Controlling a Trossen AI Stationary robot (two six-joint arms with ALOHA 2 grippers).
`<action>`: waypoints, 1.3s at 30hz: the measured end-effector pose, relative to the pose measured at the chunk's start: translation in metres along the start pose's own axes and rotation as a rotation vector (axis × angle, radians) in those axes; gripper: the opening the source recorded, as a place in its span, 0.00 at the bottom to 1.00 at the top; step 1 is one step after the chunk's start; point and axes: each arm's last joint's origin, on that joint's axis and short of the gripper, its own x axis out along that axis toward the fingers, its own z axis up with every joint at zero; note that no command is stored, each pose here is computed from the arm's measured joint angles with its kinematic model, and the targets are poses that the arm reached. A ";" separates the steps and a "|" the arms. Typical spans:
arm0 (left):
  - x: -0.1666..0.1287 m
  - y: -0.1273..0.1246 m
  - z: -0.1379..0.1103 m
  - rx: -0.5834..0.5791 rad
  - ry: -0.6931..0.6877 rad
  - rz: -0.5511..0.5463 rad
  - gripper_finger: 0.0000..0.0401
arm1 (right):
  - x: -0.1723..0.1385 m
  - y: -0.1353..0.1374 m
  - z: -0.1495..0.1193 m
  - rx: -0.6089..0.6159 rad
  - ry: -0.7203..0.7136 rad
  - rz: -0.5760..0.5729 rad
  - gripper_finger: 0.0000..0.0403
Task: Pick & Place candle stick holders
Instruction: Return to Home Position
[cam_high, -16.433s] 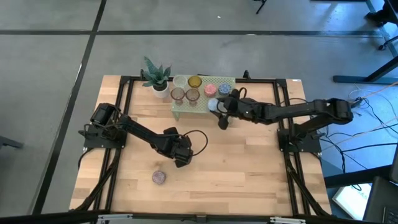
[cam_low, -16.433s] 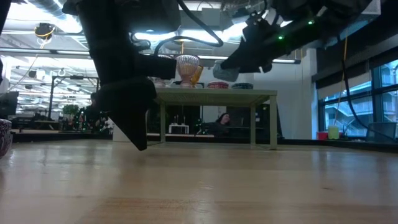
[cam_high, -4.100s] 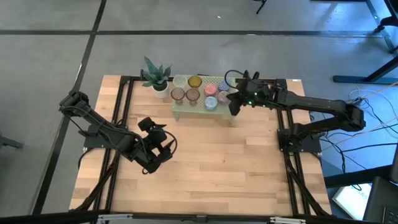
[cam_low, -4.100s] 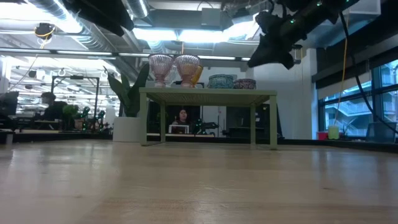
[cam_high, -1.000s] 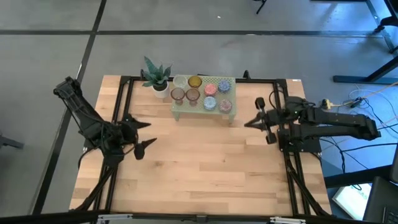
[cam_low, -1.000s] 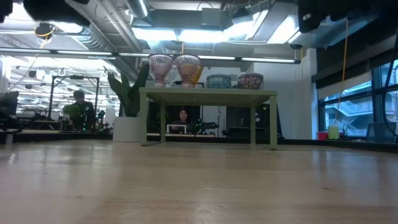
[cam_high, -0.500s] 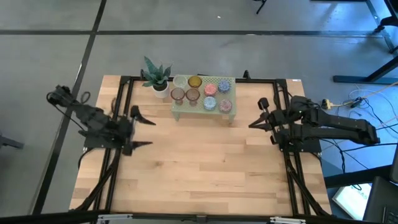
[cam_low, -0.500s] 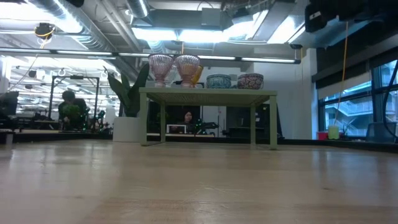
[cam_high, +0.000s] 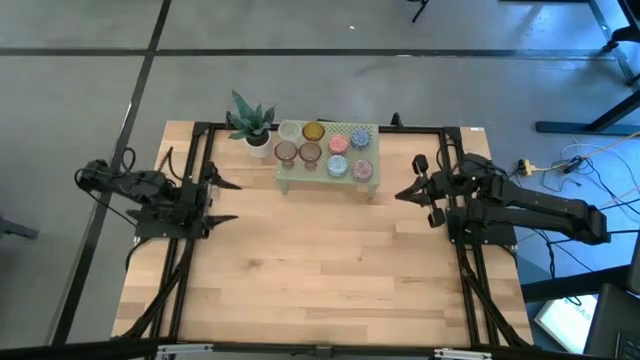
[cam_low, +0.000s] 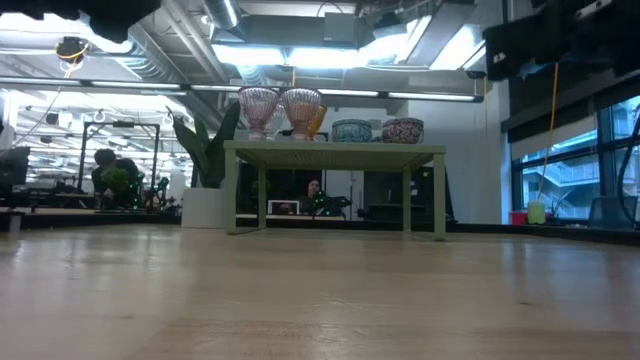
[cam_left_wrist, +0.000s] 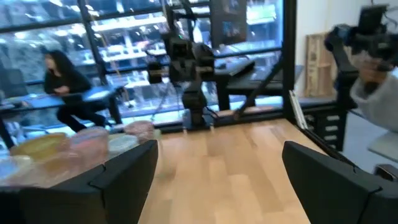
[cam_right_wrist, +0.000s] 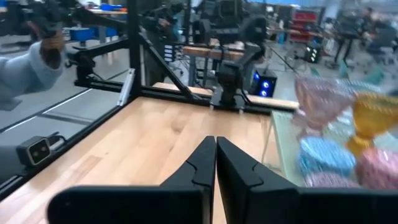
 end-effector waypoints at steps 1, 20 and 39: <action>-0.003 0.001 -0.002 0.001 -0.013 0.010 0.85 | 0.000 -0.001 -0.003 0.016 0.005 -0.012 0.05; -0.009 -0.003 -0.035 0.043 -0.117 -0.082 0.85 | -0.021 -0.009 -0.042 0.092 -0.060 -0.189 0.05; 0.006 -0.013 -0.074 0.102 -0.204 -0.108 0.85 | -0.021 -0.008 -0.045 0.128 -0.038 -0.170 0.04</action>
